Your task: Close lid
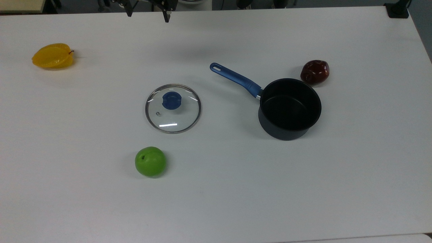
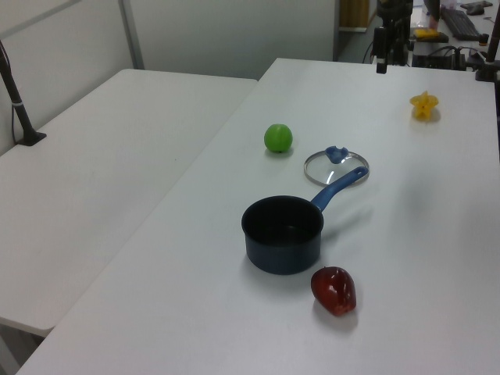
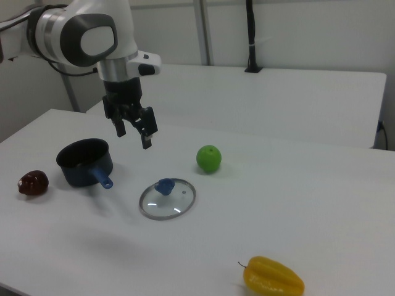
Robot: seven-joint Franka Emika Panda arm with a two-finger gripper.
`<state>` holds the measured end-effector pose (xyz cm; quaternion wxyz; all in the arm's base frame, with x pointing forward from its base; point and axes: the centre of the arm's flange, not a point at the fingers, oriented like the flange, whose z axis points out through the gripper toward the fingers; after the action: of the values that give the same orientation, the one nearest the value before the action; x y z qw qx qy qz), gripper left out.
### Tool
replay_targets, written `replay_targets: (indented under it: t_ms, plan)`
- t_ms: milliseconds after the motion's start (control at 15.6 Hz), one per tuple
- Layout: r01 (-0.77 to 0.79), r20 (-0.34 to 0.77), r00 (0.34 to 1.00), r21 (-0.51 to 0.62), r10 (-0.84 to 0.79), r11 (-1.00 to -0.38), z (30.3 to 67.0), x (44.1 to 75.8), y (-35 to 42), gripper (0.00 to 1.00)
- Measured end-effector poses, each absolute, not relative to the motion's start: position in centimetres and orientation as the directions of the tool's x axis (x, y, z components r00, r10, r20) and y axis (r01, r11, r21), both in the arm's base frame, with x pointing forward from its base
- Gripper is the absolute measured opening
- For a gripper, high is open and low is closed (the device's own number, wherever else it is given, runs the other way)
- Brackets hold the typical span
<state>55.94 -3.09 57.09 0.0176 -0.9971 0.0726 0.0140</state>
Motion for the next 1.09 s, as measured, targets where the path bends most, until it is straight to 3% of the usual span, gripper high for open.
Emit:
replay_targets:
  t_ms: [128, 256, 448, 832, 1088]
  plan:
    - [-0.164, 0.008, 0.986, -0.037, -0.164, -0.986, 57.6, 56.2, -3.3, 1.0]
    - [-0.19, 0.119, 0.974, -0.052, -0.195, -0.98, 58.7, 56.0, -4.0, 1.0]
    - [-0.2, 0.211, 0.954, -0.071, -0.211, -0.977, 58.9, 52.9, -4.1, 1.0]
    - [-0.215, 0.31, 0.921, -0.103, -0.237, -0.971, 56.3, 46.7, -3.2, 1.0]
    - [-0.221, 0.358, 0.9, -0.12, -0.25, -0.968, 54.3, 46.1, -2.5, 1.0]
